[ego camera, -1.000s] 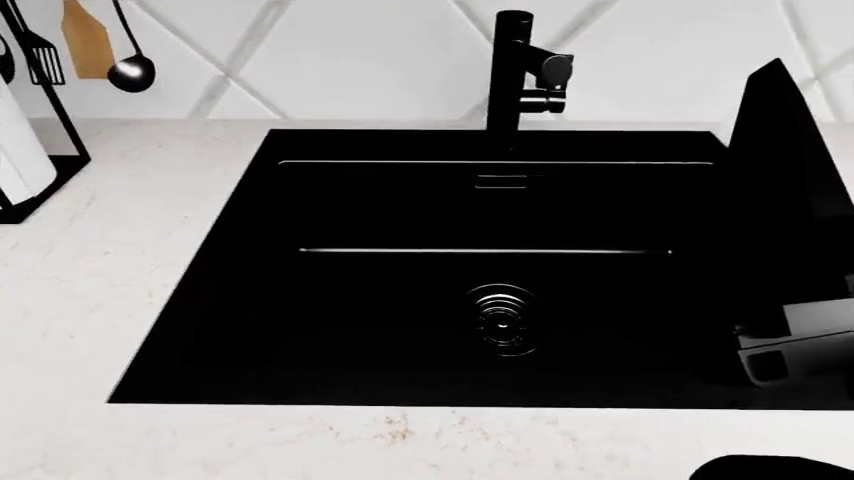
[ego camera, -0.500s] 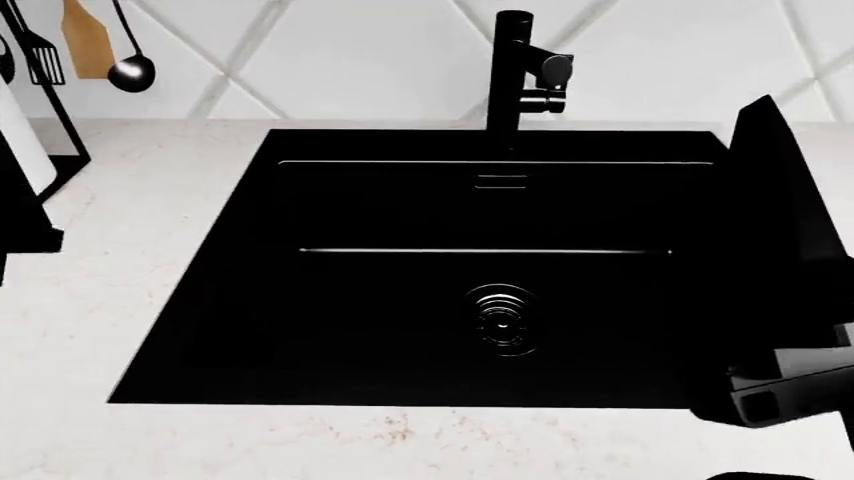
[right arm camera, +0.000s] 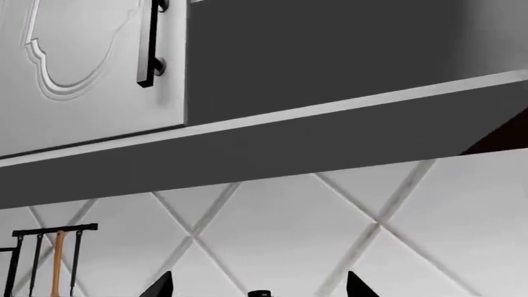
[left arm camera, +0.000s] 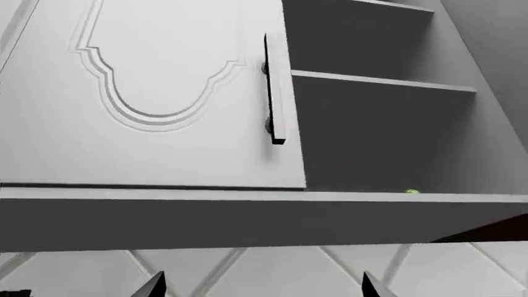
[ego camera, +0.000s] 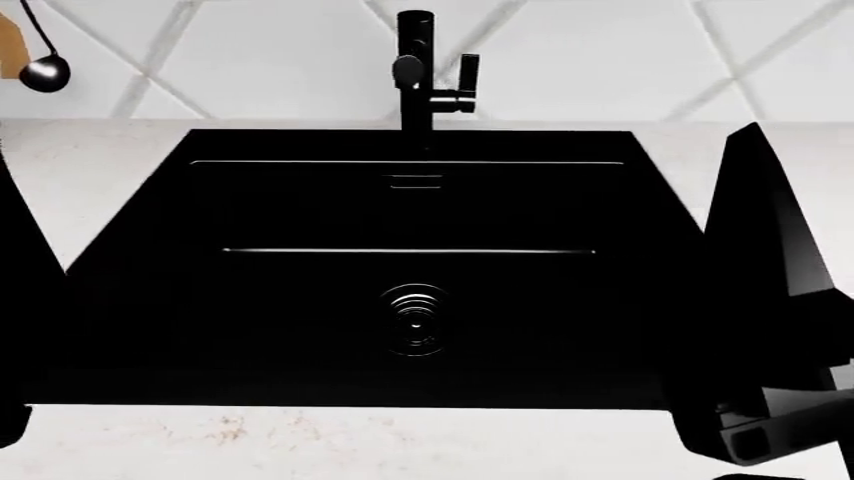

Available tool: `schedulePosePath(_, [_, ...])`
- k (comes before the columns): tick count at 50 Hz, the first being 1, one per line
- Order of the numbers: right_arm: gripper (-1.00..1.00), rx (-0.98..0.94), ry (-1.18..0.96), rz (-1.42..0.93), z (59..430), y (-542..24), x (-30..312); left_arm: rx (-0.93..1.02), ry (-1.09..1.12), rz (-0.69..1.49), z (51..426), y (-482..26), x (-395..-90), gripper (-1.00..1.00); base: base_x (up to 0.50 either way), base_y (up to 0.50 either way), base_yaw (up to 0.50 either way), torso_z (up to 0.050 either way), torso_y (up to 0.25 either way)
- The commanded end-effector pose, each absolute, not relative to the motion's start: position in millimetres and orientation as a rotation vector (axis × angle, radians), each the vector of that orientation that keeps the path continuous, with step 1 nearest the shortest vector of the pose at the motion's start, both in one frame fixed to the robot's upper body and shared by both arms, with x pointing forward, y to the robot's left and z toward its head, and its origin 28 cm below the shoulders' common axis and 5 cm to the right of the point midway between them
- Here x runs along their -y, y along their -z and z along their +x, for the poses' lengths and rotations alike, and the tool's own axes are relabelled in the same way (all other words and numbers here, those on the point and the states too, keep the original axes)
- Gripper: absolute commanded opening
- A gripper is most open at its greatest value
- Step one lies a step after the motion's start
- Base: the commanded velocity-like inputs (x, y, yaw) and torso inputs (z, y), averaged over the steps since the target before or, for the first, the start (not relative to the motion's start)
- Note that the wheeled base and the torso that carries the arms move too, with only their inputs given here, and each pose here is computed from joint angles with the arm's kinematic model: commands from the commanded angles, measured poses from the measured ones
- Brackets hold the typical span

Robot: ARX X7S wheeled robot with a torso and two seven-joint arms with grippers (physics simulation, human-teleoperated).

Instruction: Pick the chili pepper, brussel sprout from the counter and place them in the cabinet. Then close the cabinet.

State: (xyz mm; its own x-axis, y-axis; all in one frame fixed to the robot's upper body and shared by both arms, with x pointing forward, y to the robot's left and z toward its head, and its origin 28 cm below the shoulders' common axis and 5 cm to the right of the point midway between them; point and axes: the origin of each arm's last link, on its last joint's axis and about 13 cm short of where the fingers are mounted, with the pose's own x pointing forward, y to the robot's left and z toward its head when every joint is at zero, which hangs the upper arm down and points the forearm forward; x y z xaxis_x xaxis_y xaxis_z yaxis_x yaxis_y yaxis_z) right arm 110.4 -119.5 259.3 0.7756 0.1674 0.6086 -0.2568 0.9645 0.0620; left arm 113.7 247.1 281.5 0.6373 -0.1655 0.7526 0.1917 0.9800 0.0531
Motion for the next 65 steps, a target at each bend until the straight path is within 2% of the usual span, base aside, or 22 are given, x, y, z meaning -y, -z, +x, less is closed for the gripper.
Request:
schedulePosePath(1, [1.00, 0.644, -0.231, 0.143, 110.1, -258.9, 119.5, 0.855, 0.213, -0.040, 112.0, -276.5, -245.9, 1.00, 0.01, -0.50, 0.00, 0.000, 0.000])
schedulePosePath(65, [1.00, 0.658, -0.220, 0.132, 113.1, -262.5, 117.7, 0.854, 0.235, -0.038, 111.1, -273.0, -243.4, 1.00, 0.01, -0.50, 0.00, 0.000, 0.000])
